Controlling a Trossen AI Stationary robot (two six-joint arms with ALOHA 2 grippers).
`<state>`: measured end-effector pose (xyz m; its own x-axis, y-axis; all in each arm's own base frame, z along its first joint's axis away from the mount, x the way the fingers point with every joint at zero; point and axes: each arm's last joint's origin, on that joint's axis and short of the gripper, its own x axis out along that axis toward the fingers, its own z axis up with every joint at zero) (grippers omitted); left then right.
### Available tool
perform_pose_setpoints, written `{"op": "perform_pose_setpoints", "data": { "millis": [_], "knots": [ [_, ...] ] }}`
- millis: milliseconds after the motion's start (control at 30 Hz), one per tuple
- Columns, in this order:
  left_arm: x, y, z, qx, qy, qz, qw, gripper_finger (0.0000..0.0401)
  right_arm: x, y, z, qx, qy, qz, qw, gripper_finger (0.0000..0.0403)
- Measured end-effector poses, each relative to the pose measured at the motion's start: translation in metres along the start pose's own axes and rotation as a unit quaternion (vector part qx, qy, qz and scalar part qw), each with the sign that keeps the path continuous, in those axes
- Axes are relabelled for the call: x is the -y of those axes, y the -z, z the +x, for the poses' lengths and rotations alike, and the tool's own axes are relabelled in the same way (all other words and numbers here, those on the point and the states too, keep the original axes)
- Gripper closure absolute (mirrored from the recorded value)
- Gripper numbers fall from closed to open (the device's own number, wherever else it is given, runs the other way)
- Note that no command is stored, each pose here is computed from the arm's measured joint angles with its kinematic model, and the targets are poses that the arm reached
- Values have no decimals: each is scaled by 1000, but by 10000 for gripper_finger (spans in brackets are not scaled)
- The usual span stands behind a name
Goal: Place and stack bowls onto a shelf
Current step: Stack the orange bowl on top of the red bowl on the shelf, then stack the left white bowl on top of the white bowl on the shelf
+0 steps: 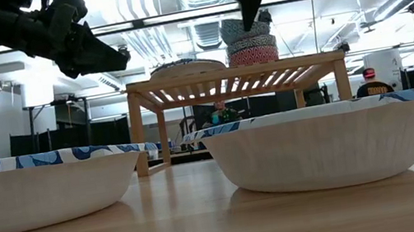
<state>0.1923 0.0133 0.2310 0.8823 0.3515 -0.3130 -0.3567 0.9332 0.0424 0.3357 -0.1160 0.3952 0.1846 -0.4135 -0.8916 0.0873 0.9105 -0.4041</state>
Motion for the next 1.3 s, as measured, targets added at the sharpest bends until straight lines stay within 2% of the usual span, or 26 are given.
{"op": "perform_pose_setpoints", "data": {
  "millis": [300, 500, 633, 1000, 1167, 1300],
  "knots": [
    [0, 0, 0, 0, 0, 0, 1000, 233, 8, 3, 3, -9, 18, 40, 999, 334],
    [0, 0, 0, 0, 0, 0, 1000, 233, 9, 4, 1, -11, 28, 37, 999, 306],
    [0, 0, 0, 0, 0, 0, 1000, 233, 11, 6, -8, 3, 32, 49, 998, 304],
    [0, -9, -1, 13, 1, -12, 1000, 233, 18, 23, -53, 75, 29, 159, 984, 309],
    [0, -10, -1, 15, 1, -17, 1000, 233, 3, 38, -85, 127, 17, 164, 978, 324],
    [0, -11, -1, 19, 2, -18, 1000, 233, -19, 49, -109, 194, 0, 161, 968, 336]
  ]
}}
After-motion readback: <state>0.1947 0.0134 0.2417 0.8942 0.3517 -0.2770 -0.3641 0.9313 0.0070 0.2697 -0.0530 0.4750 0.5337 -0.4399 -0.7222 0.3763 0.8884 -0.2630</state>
